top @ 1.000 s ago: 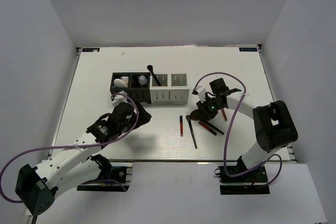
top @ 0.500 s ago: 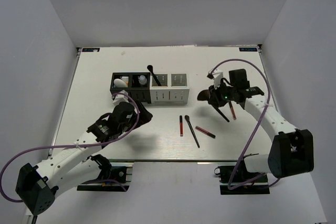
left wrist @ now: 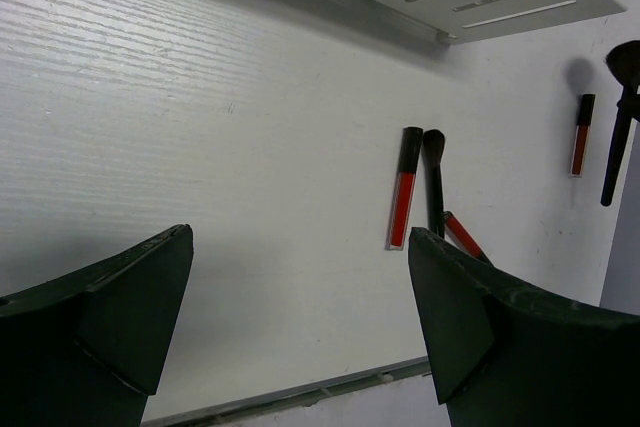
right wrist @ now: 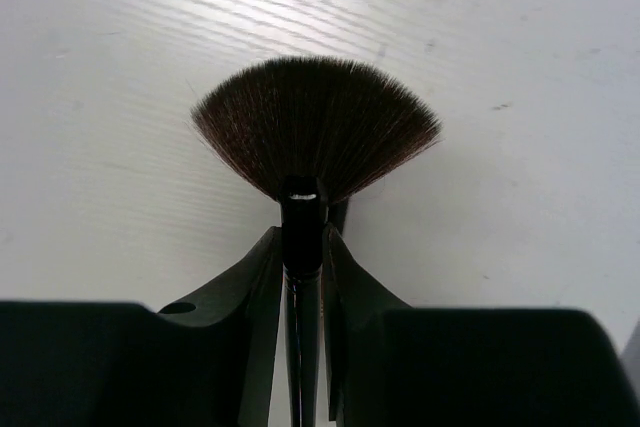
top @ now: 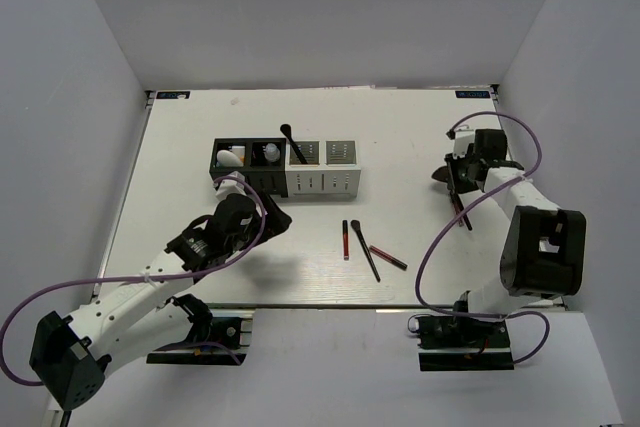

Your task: Organize the makeup

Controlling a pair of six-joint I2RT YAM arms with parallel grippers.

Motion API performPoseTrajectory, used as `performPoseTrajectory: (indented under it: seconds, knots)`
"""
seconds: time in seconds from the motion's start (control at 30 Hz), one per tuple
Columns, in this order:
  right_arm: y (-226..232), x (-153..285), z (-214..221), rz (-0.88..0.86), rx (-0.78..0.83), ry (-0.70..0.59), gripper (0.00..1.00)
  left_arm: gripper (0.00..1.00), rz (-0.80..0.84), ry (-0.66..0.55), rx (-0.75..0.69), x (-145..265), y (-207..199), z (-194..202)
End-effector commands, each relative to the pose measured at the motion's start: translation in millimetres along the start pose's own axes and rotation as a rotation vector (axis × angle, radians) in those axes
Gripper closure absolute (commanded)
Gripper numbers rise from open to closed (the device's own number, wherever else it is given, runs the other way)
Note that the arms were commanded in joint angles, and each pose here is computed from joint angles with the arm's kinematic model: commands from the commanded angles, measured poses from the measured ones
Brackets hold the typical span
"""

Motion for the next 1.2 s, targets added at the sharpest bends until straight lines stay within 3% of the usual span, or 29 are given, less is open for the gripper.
performPoseTrajectory:
  seconds: [0.0, 0.27, 0.6, 1.17]
  knots:
    - [-39, 1, -27, 0.124, 0.002, -0.068, 1.00, 0.02, 0.035, -0.011, 0.001, 4, -5, -2]
    - [-84, -13, -2, 0.181, -0.063, 0.001, 1.00, 0.02, 0.034, -0.012, -0.002, 3, -6, -3]
    - [-91, -33, 40, 0.116, -0.168, 0.066, 1.00, 0.02, 0.026, -0.002, -0.011, 2, -8, -3]
    - [-41, -35, 51, -0.108, -0.276, 0.072, 1.00, 0.02, 0.032, -0.004, -0.006, 4, -9, -4]
Point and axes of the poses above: each gripper's point midway between its finger pads, its own x axis back along the fingers, its own y axis along the line the jaws close on, z = x × y, the point moved 2 cm from there along x, back along the fingers, and after that the axes turned 4 degrees about x, right-handed, at the moved point
